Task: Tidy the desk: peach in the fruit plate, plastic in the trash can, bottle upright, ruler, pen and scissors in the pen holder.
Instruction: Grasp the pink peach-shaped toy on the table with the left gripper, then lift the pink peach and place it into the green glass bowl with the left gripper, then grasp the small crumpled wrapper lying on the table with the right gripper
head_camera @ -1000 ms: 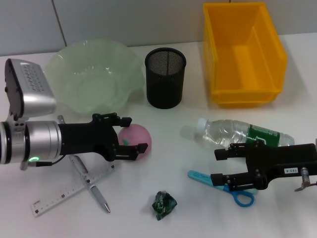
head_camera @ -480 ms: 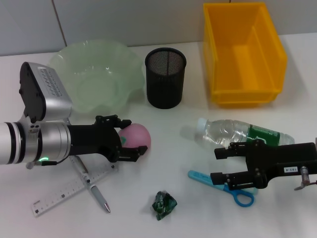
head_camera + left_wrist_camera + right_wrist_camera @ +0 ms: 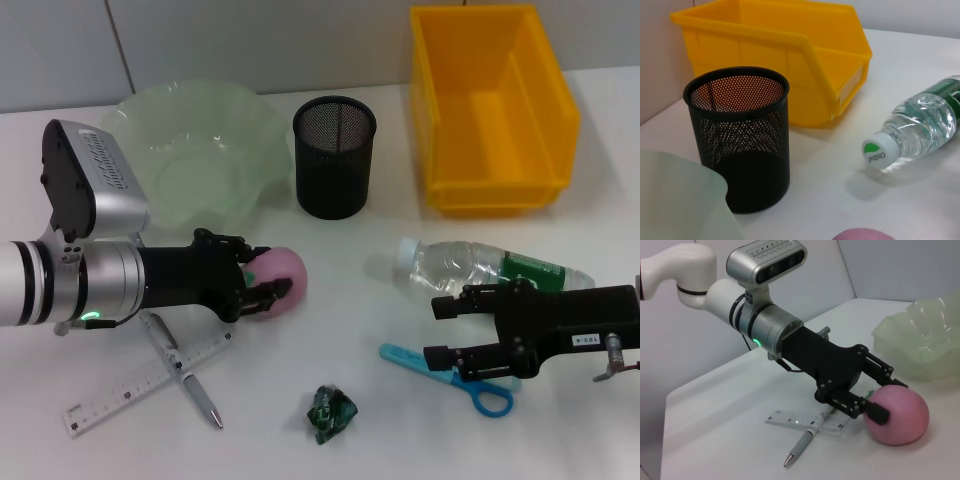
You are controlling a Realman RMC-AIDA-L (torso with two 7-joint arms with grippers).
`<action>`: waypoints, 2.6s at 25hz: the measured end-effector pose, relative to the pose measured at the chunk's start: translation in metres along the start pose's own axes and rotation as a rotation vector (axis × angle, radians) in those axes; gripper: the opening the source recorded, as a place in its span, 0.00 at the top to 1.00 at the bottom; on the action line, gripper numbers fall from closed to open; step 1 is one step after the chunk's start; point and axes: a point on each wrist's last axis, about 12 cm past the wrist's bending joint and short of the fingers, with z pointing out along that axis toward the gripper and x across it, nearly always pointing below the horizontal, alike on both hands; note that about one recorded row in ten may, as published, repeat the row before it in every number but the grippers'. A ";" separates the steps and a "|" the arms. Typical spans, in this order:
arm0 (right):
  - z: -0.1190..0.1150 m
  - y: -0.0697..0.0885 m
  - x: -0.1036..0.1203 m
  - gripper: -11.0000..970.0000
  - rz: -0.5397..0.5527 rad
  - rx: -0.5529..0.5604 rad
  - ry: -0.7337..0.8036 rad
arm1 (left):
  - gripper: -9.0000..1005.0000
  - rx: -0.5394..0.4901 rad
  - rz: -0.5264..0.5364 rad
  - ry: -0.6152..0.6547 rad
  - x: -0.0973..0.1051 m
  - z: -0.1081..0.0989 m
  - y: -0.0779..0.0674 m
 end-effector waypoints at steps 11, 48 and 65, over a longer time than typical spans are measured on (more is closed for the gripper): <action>0.000 0.000 0.000 0.21 0.001 0.000 0.001 | 0.62 0.061 -0.076 -0.122 -0.011 -0.014 -0.001; 0.012 -0.001 -0.008 0.21 -0.017 -0.008 -0.014 | 0.50 -0.511 -0.310 -0.375 0.005 -0.023 0.058; 0.012 -0.002 -0.007 0.21 -0.015 0.001 -0.013 | 0.19 -0.340 -0.336 -0.529 -0.003 -0.034 0.041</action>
